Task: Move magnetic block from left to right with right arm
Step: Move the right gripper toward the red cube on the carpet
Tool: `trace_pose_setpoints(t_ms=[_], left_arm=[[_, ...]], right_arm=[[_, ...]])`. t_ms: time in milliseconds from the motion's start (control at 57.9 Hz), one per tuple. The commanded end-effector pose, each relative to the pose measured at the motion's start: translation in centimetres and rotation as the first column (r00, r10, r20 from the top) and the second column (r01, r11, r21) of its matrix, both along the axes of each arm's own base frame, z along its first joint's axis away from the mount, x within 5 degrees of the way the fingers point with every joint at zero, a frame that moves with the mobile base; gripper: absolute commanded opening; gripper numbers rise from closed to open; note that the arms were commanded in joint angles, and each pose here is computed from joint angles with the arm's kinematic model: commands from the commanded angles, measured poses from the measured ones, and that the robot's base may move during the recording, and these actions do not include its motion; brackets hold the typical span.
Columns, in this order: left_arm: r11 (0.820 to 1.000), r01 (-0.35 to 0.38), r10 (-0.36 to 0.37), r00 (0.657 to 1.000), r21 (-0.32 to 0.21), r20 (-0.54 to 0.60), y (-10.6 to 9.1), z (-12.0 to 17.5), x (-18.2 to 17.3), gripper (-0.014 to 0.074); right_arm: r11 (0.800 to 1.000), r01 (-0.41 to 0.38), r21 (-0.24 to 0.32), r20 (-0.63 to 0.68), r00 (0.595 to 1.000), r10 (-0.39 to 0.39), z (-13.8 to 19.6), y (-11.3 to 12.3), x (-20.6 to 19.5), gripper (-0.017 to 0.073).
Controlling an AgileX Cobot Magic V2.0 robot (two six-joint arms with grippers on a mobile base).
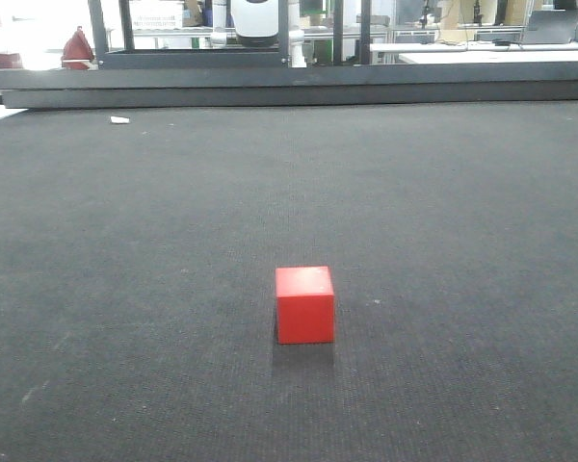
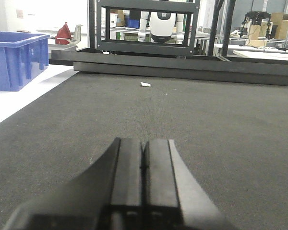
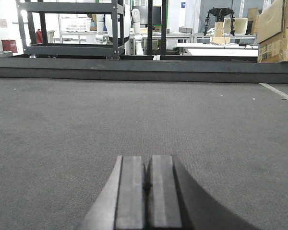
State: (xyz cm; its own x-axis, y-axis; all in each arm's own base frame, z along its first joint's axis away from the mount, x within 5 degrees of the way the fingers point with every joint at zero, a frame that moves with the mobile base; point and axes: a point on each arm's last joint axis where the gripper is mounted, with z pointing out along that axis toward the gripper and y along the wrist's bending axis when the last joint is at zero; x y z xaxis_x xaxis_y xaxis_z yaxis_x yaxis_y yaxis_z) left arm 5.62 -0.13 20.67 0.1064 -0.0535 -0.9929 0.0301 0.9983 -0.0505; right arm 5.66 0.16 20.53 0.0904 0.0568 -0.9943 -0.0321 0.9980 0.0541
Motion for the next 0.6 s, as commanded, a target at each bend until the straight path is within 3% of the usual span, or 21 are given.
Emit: trace_pose_setpoints(t_ms=[0, 587], left_arm=[[1.000, -0.003, 0.004, 0.996, -0.010, 0.089, 0.06, 0.57, -0.17, -0.0126], [1.000, -0.003, 0.004, 0.996, -0.010, 0.089, 0.06, 0.57, -0.17, -0.0126]], right_arm=[[1.000, 0.003, -0.007, 0.118, 0.993, -0.002, 1.04, 0.00, -0.33, 0.0029], [1.000, 0.003, -0.007, 0.119, 0.993, -0.002, 1.33, 0.00, -0.38, 0.0029]])
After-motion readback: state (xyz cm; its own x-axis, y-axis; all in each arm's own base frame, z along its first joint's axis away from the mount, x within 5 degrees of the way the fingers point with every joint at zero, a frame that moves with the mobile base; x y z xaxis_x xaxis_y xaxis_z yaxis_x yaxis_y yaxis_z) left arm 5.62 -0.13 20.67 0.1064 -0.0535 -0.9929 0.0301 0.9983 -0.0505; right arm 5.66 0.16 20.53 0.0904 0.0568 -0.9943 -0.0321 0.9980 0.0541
